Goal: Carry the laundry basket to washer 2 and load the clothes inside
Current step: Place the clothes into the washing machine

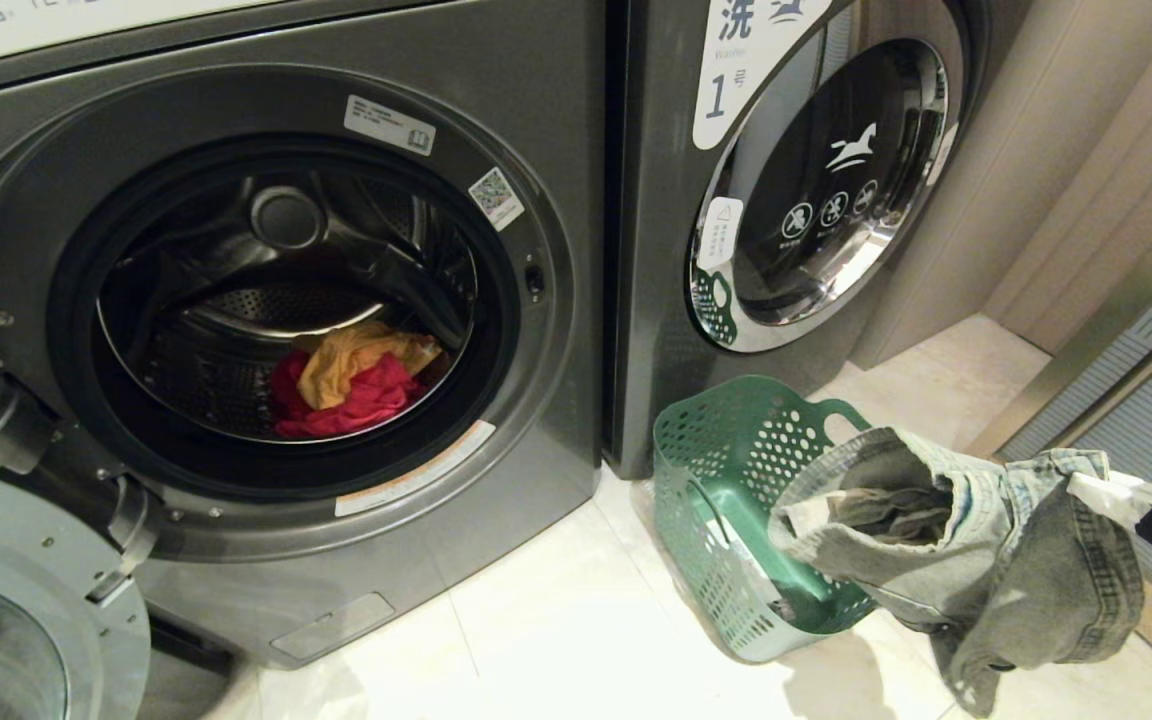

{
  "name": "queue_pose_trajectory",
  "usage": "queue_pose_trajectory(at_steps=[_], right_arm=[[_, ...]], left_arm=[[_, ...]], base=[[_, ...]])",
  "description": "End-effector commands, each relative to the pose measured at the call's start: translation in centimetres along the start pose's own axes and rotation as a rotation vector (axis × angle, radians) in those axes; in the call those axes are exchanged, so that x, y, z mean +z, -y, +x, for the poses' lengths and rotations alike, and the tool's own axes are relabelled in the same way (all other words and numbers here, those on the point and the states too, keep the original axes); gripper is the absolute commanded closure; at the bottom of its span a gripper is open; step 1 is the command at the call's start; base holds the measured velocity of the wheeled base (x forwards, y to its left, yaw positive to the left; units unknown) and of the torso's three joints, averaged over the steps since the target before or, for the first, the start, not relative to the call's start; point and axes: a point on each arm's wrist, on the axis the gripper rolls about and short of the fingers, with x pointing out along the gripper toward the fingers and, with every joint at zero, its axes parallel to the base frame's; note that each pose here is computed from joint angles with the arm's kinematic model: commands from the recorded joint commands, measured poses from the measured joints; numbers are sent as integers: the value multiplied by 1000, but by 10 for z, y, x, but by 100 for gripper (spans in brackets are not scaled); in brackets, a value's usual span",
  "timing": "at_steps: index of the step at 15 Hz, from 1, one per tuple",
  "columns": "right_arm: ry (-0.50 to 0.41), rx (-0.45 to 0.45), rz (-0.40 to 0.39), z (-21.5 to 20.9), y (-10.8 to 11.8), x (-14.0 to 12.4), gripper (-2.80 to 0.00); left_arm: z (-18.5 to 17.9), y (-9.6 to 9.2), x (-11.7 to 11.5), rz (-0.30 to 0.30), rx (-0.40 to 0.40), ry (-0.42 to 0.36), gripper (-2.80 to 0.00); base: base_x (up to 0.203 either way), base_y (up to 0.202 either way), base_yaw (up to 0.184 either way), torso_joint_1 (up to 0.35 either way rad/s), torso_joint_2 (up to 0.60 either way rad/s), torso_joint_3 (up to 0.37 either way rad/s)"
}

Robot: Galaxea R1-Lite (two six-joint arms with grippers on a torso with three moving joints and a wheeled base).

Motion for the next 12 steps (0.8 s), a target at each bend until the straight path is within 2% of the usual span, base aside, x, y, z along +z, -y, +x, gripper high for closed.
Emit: queue_pose_trajectory(at_steps=[1,12], right_arm=[[5,2,-3,0,0,1,0],[-1,-1,6,1,0,0,0]], left_arm=[[1,0,-3,-1,1,-10,0],[1,0,-3,-1,1,-10,0]], base=[[0,0,0,0,0,0],[0,0,0,0,0,0]])
